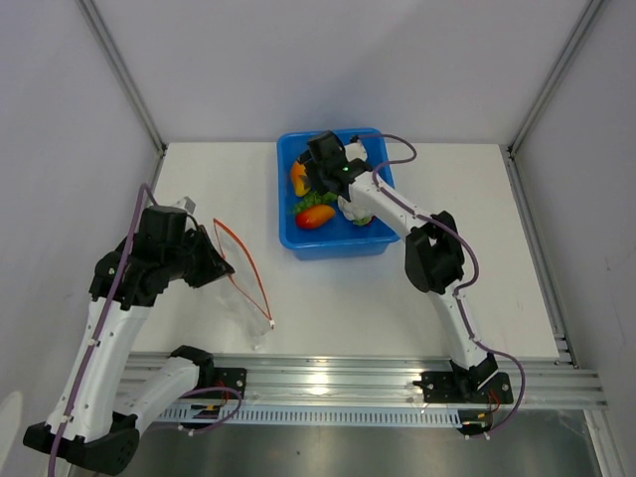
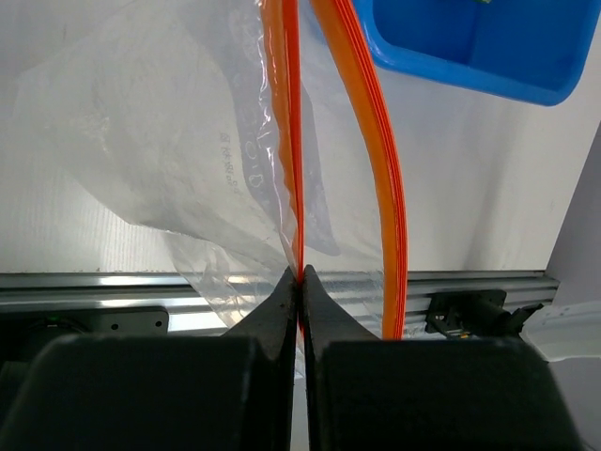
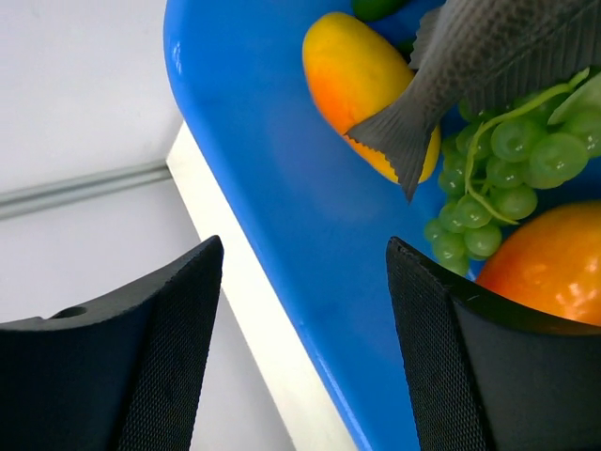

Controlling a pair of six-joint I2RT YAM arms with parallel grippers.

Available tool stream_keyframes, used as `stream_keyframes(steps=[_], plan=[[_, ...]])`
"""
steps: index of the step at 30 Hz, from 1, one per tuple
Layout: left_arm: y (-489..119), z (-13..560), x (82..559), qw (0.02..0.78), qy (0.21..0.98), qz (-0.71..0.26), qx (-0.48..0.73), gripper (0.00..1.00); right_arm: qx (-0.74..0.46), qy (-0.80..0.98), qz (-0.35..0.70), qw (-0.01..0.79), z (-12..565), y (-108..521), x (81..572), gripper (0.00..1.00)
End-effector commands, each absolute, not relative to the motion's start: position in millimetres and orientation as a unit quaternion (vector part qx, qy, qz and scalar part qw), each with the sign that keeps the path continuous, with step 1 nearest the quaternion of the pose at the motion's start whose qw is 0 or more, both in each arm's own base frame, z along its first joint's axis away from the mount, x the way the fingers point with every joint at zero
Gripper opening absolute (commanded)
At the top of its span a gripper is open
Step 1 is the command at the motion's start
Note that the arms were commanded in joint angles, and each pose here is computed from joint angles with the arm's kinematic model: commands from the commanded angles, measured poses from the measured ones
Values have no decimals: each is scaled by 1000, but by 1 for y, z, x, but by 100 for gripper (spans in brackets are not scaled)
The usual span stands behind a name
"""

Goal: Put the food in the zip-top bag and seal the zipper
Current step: Pick up the fake fish from the bin.

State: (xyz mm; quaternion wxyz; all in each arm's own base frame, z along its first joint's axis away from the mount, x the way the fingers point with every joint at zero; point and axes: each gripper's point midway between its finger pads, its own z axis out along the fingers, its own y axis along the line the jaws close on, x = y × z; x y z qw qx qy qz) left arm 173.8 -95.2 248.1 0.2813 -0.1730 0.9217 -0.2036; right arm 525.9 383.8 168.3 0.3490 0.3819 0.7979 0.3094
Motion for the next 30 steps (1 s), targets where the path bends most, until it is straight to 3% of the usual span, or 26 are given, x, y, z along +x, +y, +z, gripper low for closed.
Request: stream_keyframes(steps=[1, 30], plan=[[-106, 257, 171, 283, 915, -236, -164, 1, 458, 758, 294, 360, 159, 371, 544, 71], [-108, 253, 166, 274, 920, -240, -142, 1, 487, 735, 276, 383, 93, 373, 582, 70]])
